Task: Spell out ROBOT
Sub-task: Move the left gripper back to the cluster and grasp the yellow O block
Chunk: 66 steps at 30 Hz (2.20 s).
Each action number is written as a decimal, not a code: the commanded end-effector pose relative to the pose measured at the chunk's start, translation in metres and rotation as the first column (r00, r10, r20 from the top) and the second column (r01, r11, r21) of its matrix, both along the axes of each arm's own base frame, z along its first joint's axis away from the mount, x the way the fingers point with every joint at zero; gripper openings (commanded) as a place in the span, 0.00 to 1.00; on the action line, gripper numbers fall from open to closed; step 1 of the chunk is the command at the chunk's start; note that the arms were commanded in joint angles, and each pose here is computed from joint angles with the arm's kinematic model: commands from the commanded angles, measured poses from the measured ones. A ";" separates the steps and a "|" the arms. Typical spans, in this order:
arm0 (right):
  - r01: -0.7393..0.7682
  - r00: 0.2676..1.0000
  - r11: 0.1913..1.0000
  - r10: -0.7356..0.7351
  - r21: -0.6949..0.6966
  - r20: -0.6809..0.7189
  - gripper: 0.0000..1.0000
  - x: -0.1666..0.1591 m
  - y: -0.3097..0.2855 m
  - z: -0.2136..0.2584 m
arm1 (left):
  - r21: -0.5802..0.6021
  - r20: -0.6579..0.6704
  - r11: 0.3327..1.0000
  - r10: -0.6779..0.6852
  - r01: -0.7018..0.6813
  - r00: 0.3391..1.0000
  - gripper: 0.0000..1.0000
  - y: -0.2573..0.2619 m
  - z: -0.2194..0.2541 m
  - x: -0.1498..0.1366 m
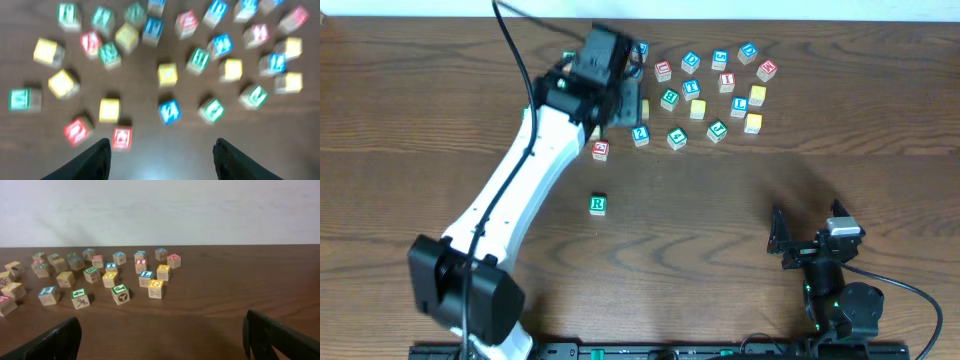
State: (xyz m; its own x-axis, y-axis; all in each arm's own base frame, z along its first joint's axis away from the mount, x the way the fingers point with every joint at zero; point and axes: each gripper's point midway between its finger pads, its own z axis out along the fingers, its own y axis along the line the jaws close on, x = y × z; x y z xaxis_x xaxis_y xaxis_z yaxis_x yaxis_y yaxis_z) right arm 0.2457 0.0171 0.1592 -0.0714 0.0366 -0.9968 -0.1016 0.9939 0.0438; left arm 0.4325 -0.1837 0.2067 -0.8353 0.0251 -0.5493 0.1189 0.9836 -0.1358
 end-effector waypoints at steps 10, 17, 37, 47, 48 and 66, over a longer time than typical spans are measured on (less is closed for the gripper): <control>-0.004 1.000 1.000 0.004 -0.015 0.001 0.99 0.000 0.001 -0.001 | 0.116 -0.058 0.993 0.039 -0.032 0.998 0.64 -0.018 -0.094 0.078; -0.004 1.000 1.000 0.004 -0.015 0.001 0.99 0.000 0.001 -0.001 | 0.108 -0.067 0.993 0.054 -0.047 0.996 0.64 -0.024 -0.122 0.088; -0.004 1.000 1.000 0.004 -0.015 0.001 0.99 0.000 0.001 -0.001 | 0.125 -0.122 0.991 0.062 -0.047 0.991 0.46 -0.035 -0.184 0.090; -0.004 1.000 1.000 0.004 -0.015 0.001 0.99 0.000 0.001 -0.001 | 0.120 -0.108 0.992 0.062 -0.049 0.992 0.39 -0.036 -0.184 0.094; -0.004 1.000 1.000 0.004 -0.015 0.001 0.99 0.000 0.001 -0.001 | 0.122 -0.110 0.991 0.062 -0.049 0.992 0.39 -0.036 -0.185 0.093; -0.004 1.000 1.000 0.004 -0.015 0.001 0.99 0.000 0.001 -0.001 | 0.125 -0.108 0.992 0.047 -0.033 0.993 0.21 -0.040 -0.183 0.091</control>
